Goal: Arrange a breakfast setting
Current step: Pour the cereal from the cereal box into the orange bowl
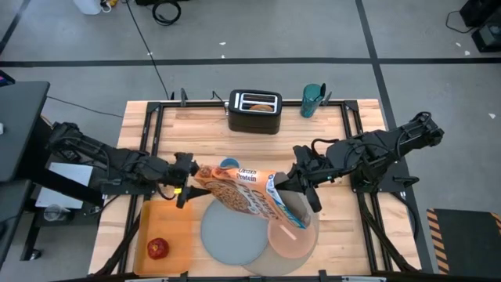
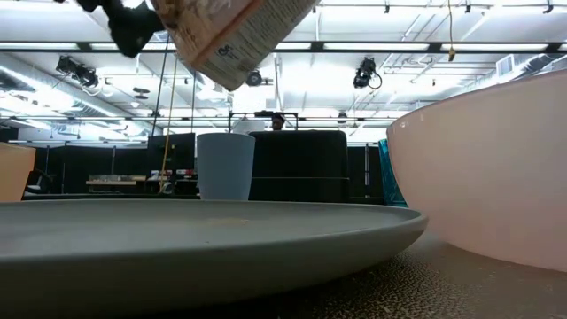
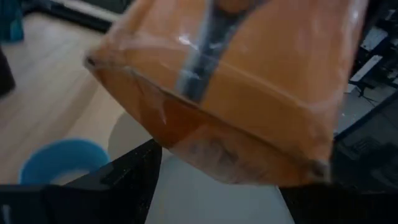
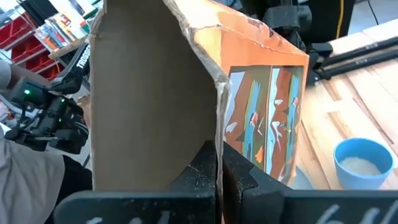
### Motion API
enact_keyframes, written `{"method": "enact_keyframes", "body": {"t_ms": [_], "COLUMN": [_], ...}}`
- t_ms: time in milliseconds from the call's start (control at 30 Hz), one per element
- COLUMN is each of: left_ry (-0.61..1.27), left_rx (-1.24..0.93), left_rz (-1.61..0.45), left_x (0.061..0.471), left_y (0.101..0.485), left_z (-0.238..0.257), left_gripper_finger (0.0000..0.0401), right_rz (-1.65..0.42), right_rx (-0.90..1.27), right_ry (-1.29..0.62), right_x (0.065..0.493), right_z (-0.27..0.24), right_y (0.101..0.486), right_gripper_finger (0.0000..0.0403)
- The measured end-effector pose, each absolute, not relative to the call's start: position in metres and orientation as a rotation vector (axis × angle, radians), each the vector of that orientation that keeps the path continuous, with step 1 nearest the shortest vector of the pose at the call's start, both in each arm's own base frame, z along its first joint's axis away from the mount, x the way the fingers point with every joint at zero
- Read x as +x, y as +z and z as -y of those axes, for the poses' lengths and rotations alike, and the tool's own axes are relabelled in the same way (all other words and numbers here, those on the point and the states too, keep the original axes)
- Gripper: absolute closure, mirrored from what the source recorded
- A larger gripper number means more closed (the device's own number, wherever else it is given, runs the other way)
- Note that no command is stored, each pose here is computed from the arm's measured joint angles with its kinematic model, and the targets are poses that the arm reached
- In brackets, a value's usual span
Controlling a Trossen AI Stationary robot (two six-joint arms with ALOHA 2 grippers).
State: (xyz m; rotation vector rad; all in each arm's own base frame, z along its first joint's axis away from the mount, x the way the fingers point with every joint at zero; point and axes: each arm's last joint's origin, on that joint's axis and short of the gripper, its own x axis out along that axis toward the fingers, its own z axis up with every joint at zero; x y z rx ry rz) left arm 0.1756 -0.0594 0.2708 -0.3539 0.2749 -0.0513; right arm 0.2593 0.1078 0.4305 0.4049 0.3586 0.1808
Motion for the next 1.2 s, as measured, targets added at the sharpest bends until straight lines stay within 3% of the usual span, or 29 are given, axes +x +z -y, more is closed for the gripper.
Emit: {"method": "enact_keyframes", "body": {"t_ms": [533,800,1200], "left_ry": [-0.002,-0.112,-0.143], "left_rx": [-0.340,-0.411,-0.387], "left_rz": [-0.131,0.002,-0.077], "left_x": [0.183,0.185,0.184], "left_y": [0.284,0.299,0.292], "left_z": [0.043,0.042,0.043], "left_gripper_finger": [0.0099,0.0099,0.0099], "right_rz": [-0.238,-0.218,-0.217], "right_rx": [0.374,0.376,0.374], "right_ry": [0.242,0.293,0.309], "right_x": [0.241,0.241,0.241], "right_z": [-0.103,-0.104,-0.104], "right_y": [0.452,0.455,0.456], "right_gripper_finger": [0.0396,0.0396,0.0396]}}
